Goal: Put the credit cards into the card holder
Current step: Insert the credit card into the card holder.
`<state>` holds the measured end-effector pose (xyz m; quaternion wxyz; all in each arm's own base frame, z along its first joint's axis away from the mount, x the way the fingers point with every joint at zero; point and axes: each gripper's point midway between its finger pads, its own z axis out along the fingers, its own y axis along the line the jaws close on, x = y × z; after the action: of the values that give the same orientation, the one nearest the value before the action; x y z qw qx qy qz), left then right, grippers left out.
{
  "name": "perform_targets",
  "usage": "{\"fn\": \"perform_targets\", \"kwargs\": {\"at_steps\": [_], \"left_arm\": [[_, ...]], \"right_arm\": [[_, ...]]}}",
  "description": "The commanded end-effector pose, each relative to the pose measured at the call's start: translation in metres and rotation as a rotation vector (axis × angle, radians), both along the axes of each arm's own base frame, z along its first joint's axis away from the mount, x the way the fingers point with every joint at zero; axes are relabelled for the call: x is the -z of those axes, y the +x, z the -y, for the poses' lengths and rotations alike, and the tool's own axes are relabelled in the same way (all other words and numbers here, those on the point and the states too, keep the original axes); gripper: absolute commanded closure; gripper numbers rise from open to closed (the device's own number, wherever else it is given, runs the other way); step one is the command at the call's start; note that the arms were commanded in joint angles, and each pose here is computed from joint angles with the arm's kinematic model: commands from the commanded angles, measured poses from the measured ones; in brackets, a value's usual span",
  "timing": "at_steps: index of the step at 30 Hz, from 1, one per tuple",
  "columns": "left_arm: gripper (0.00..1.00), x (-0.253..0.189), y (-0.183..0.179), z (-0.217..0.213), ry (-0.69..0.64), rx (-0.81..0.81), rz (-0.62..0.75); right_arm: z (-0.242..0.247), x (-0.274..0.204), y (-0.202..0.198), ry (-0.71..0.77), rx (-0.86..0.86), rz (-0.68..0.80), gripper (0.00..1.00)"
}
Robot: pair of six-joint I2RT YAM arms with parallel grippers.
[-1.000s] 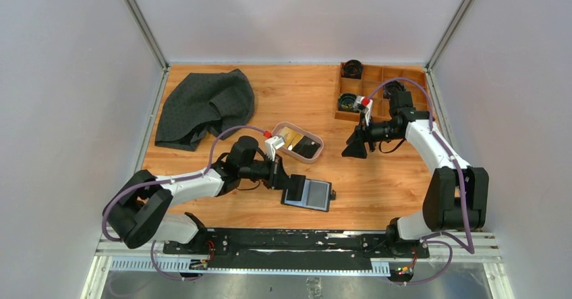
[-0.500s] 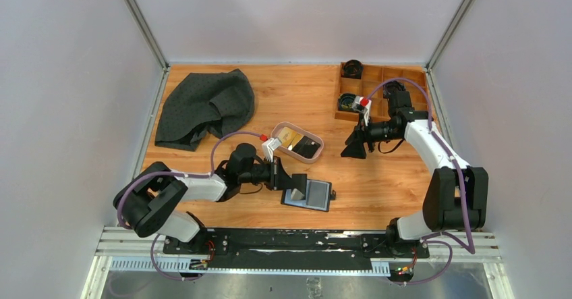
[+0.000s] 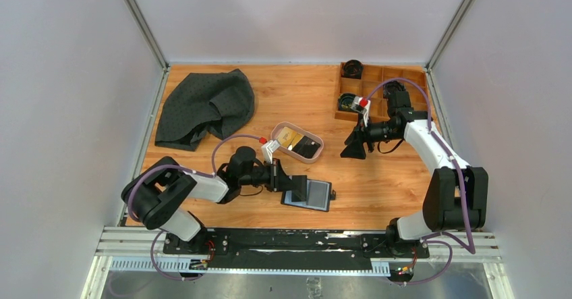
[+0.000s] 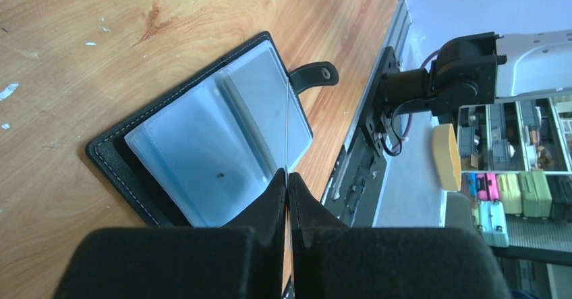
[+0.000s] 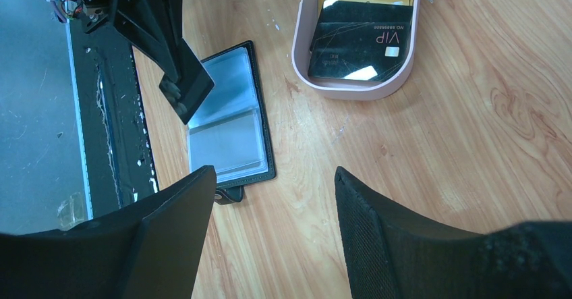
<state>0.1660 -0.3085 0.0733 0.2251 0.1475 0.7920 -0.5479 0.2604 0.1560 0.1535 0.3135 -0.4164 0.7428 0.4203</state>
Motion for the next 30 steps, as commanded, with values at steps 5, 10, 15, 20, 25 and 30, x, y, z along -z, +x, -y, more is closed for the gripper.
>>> {"fn": "perform_targets", "kwargs": {"at_steps": [5, 10, 15, 20, 25, 30], "left_arm": [[1.0, 0.005, 0.006, 0.003, -0.02, -0.043, -0.011], [1.0, 0.009, 0.011, 0.006, -0.036, -0.072, -0.032], [1.0, 0.014, 0.011, 0.008, -0.068, -0.082, -0.06], [1.0, 0.026, 0.011, 0.005, -0.029, -0.092, -0.073], [1.0, 0.035, 0.01, 0.0, 0.024, -0.092, -0.065], [1.0, 0.041, 0.009, -0.001, 0.046, -0.088, -0.076]], "right_arm": [[-0.005, 0.001, -0.011, 0.016, -0.032, -0.018, 0.31], [-0.006, 0.001, -0.012, 0.018, -0.035, -0.02, 0.31], [-0.006, 0.001, -0.011, 0.016, -0.037, -0.018, 0.31], [-0.007, 0.002, -0.012, 0.016, -0.039, -0.02, 0.31], [-0.007, 0.002, -0.012, 0.015, -0.04, -0.022, 0.31], [-0.007, 0.002, -0.012, 0.015, -0.041, -0.022, 0.31]]}}
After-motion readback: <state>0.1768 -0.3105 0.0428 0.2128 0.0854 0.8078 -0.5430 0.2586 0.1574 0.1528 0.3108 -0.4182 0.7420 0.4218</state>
